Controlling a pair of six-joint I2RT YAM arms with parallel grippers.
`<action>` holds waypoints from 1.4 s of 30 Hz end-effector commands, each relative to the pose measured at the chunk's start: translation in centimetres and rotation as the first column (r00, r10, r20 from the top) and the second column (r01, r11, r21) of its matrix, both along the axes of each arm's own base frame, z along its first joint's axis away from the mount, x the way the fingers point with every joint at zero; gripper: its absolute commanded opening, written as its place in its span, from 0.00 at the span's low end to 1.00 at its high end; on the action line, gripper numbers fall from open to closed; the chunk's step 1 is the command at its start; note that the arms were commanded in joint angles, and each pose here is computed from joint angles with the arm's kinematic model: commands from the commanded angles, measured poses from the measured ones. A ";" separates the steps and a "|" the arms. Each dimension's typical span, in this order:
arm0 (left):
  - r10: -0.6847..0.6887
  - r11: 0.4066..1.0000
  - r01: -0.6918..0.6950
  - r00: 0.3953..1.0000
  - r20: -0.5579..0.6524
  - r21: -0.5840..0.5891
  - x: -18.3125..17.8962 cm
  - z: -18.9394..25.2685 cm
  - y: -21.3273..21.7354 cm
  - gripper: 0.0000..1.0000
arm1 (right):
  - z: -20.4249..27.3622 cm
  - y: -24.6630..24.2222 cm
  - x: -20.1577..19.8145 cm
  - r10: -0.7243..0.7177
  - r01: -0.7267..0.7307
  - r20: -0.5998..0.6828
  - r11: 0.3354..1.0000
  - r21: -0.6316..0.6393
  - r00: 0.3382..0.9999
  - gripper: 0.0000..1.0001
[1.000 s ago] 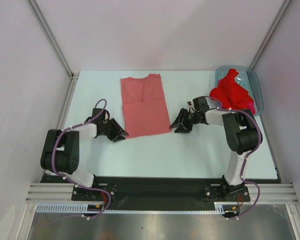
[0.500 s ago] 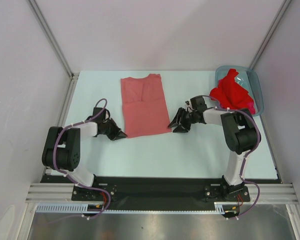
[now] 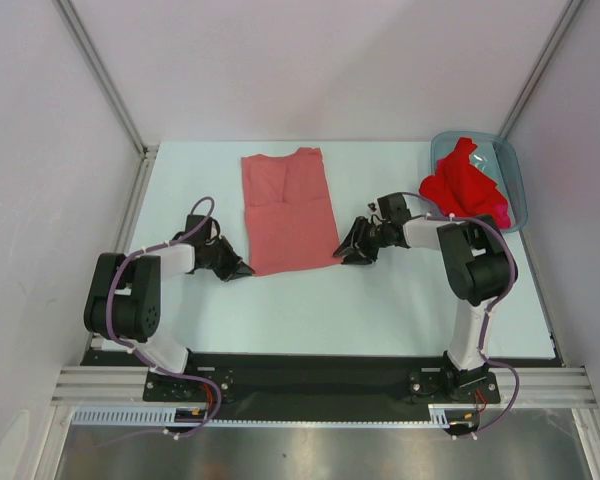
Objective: Fold and stack the t-shirts
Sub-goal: Fold the tshirt
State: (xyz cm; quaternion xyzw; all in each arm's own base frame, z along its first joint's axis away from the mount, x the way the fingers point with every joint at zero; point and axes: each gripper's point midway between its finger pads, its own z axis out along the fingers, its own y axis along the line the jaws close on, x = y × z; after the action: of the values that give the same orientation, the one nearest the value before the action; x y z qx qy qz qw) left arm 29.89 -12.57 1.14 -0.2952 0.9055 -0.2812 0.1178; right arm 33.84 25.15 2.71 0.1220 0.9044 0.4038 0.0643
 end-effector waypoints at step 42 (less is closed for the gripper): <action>0.022 0.994 -0.032 0.996 0.091 0.103 -17.0 2.5 -1.4 0.00 | 1.4 -5.4 -16.1 0.110 -0.102 0.058 0.987 -0.125 0.992 0.00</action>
State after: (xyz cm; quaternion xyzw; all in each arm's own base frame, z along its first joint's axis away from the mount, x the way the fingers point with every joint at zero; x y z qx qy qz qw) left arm 14.52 -15.84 5.19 -0.2409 0.9071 -0.2905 0.1862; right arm 18.96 20.61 3.38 0.0685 0.9278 0.3607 0.0658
